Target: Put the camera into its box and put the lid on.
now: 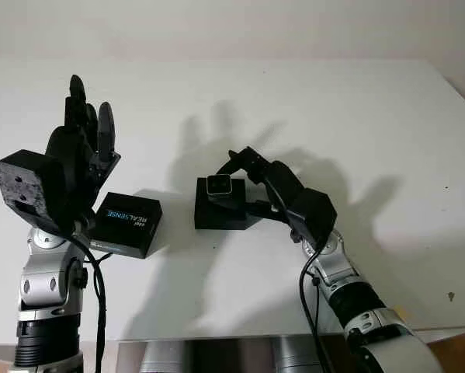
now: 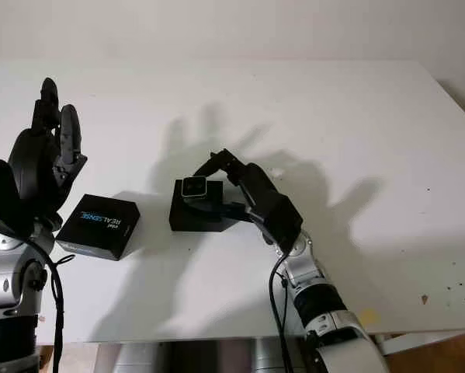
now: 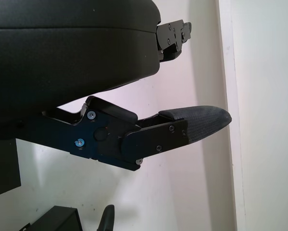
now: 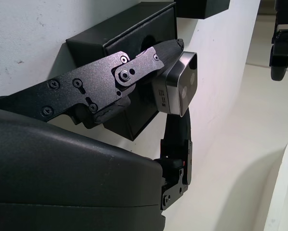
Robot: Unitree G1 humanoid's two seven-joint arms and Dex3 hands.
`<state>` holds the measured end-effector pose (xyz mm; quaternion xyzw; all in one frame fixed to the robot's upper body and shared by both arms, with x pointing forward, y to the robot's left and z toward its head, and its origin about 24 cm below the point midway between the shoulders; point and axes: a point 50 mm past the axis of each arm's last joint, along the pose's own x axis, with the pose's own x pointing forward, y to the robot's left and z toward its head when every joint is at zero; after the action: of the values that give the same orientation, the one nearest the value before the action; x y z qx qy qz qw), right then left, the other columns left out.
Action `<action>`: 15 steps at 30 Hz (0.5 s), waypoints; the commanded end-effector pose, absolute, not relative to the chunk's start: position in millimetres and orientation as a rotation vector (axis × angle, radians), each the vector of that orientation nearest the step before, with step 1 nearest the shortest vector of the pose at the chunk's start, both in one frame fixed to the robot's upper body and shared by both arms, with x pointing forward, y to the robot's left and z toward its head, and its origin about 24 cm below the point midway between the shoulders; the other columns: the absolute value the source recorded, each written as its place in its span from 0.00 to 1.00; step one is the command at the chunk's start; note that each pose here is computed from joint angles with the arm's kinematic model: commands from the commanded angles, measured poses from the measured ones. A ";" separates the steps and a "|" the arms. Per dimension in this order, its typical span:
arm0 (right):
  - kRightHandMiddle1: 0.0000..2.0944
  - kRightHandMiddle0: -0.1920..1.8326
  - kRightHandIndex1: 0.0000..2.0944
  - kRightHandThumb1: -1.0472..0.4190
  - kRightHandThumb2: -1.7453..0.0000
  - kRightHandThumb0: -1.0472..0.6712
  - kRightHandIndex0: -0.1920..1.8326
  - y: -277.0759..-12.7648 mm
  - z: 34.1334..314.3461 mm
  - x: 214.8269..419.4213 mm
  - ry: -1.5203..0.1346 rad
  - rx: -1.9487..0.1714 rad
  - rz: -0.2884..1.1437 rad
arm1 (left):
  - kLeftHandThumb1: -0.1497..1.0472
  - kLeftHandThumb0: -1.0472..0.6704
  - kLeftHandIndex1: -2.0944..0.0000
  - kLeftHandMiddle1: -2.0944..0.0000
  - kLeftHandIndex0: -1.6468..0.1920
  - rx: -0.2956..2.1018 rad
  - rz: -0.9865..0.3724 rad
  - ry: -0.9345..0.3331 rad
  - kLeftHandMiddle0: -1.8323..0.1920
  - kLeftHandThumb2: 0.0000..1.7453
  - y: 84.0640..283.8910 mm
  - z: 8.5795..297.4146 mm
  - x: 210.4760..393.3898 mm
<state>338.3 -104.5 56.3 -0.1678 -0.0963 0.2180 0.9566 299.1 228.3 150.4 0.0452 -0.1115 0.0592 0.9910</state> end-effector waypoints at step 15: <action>0.75 0.26 0.03 0.07 0.97 0.34 0.21 -104.1 55.6 338.3 -0.194 -0.343 0.422 | 1.00 0.20 1.00 1.00 1.00 0.098 0.123 -0.229 1.00 0.37 231.7 152.6 295.5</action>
<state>338.6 -104.7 56.4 -0.1694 -0.0975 0.2100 0.9580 298.0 228.6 149.6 0.0448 -0.1089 0.0591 0.9913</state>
